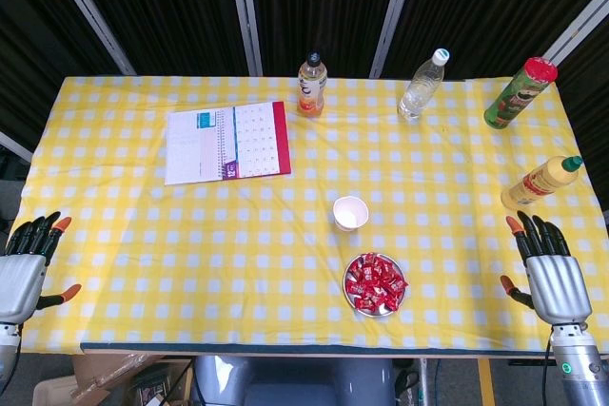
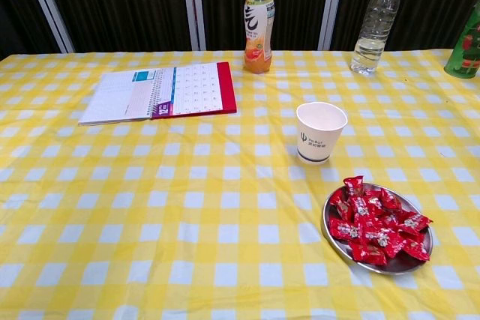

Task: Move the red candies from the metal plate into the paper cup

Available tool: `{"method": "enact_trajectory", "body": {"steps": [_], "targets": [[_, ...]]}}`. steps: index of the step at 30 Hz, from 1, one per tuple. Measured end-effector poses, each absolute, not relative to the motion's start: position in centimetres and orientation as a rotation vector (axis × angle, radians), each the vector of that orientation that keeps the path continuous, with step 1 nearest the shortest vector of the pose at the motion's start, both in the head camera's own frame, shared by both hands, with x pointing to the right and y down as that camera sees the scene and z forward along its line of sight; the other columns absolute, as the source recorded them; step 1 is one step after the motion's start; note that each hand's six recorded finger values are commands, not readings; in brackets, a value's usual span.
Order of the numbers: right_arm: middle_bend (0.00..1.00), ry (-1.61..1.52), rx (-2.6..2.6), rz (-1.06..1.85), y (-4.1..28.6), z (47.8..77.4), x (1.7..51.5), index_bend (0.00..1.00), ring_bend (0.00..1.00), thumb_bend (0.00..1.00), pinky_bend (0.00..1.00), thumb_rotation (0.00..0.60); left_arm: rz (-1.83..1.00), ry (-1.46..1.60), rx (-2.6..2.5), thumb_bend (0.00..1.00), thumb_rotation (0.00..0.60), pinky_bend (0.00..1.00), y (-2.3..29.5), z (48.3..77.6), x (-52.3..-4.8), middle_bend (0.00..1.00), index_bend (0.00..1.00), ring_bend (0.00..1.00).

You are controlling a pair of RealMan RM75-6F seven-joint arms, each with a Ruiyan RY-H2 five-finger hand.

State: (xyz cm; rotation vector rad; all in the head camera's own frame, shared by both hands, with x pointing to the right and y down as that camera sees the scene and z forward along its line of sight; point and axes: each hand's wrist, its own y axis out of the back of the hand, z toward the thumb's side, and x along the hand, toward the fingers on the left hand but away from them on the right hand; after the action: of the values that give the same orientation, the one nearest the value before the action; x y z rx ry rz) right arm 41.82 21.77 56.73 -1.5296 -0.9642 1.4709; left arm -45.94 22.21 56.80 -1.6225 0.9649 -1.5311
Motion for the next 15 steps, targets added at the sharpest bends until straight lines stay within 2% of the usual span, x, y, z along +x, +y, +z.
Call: {"method": "enact_trajectory", "body": {"steps": [15], "targets": [[0.06,-0.97,-1.571,1.47,21.62,57.14,41.43,0.0,0.0,0.31,0.09,0.6,-1.545,0.948,-1.647,0.0,0.6,0.0,21.91,57.42,-45.8,0.0,0.0,0.0]]}}
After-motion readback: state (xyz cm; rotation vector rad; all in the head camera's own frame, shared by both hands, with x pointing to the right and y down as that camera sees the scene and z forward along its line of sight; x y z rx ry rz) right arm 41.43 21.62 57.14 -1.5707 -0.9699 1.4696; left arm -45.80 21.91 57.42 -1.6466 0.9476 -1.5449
